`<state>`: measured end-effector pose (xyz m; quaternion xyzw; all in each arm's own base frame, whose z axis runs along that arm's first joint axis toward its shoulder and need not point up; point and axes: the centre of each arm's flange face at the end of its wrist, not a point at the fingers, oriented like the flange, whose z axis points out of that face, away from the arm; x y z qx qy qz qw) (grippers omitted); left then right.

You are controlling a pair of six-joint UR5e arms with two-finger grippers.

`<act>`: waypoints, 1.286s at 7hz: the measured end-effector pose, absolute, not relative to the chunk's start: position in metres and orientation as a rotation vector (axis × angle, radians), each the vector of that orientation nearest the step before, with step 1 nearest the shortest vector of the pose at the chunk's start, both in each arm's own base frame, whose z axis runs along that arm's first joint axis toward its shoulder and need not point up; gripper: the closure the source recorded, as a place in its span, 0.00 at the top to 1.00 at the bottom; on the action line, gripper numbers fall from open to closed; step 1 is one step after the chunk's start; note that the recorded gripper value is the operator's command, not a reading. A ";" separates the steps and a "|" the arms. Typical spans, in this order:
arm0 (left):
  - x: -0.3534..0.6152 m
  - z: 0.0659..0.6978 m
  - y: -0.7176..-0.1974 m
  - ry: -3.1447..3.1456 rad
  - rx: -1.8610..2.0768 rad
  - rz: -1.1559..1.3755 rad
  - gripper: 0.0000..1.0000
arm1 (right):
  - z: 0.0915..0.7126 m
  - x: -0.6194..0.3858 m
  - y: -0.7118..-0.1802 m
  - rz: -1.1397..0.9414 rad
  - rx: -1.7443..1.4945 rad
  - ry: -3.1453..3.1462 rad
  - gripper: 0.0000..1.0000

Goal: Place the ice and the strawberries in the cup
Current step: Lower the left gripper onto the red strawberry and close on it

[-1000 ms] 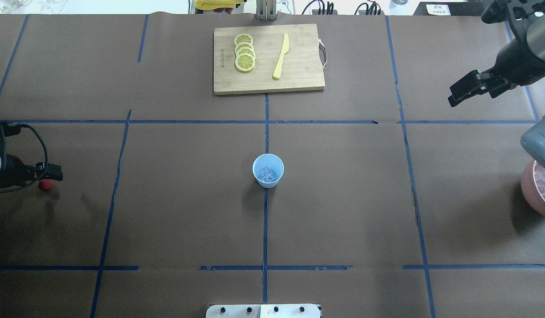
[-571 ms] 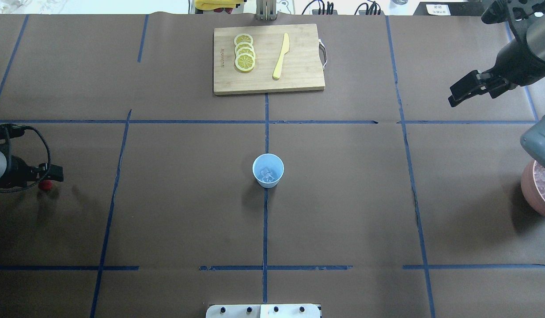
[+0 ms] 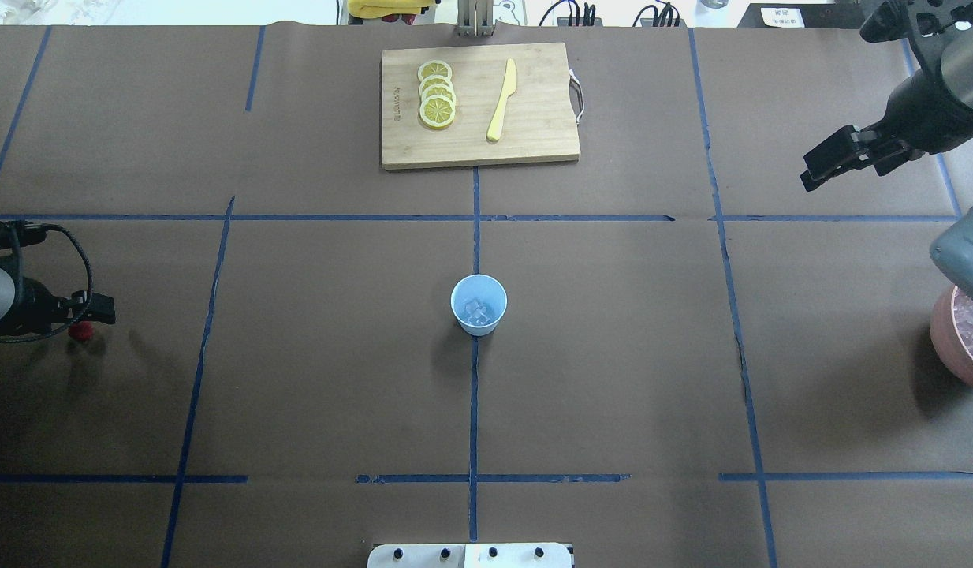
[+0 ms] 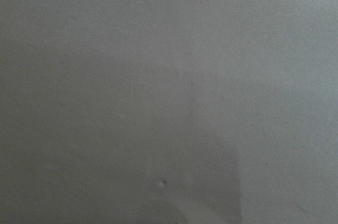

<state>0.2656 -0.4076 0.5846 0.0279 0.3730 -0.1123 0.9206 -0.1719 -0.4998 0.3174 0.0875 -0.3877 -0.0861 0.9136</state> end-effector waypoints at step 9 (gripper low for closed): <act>0.265 0.584 -0.407 0.769 0.050 -0.238 0.65 | 0.317 -0.173 -0.501 -0.174 0.179 -0.797 0.99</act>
